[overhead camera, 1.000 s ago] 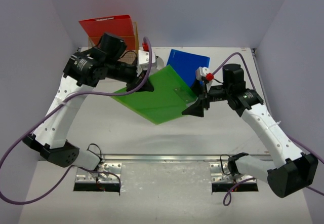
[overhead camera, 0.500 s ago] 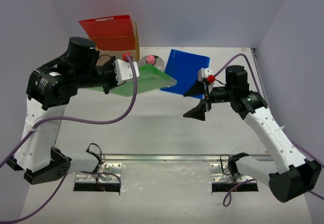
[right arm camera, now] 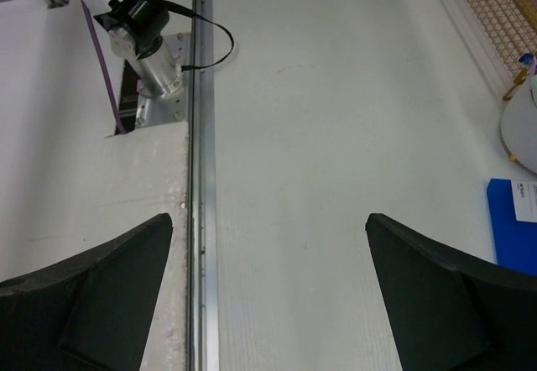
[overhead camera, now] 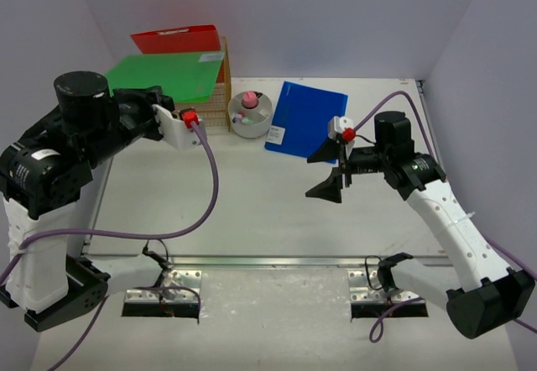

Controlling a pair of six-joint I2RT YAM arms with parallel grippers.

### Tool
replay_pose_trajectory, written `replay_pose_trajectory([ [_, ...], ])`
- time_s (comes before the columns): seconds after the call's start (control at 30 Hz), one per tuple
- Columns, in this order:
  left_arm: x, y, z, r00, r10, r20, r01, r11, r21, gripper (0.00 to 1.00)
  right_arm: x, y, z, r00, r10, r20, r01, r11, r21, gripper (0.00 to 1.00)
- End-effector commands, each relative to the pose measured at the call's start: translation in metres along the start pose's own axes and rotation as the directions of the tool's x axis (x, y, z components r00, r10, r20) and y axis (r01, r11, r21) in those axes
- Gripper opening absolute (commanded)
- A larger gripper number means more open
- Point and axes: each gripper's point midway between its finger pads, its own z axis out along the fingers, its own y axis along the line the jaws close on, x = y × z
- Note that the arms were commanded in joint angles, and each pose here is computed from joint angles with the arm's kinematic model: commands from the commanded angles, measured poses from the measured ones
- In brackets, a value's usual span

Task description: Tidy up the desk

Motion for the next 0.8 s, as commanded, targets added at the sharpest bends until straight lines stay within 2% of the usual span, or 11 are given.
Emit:
replay_pose_trajectory([
  [0.0,-0.004,0.039,0.029,0.991,0.135,-0.011,-0.135,0.988,-0.08,0.0,-0.013,-0.007,-0.001,0.999,-0.047,0.012,0.047,0.999,0.015,0.99],
  [0.23,0.016,0.045,0.074,0.992,0.127,0.019,-0.127,0.992,0.02,0.0,-0.007,-0.004,-0.003,0.998,-0.057,-0.006,0.057,0.998,0.019,0.99],
  [0.43,0.015,0.013,0.097,0.998,-0.013,0.055,0.005,0.991,0.135,0.0,0.003,-0.005,-0.004,0.999,-0.049,-0.022,0.05,0.999,0.023,0.99],
  [0.6,0.019,-0.009,0.101,0.99,-0.139,0.023,0.133,0.975,0.175,0.0,0.008,-0.007,-0.002,0.999,-0.041,-0.029,0.041,0.999,0.017,0.99],
  [0.77,0.031,-0.025,0.105,0.991,-0.131,-0.022,0.132,0.978,0.163,0.0,0.008,-0.01,0.001,0.999,-0.032,-0.019,0.032,0.999,0.008,0.99],
])
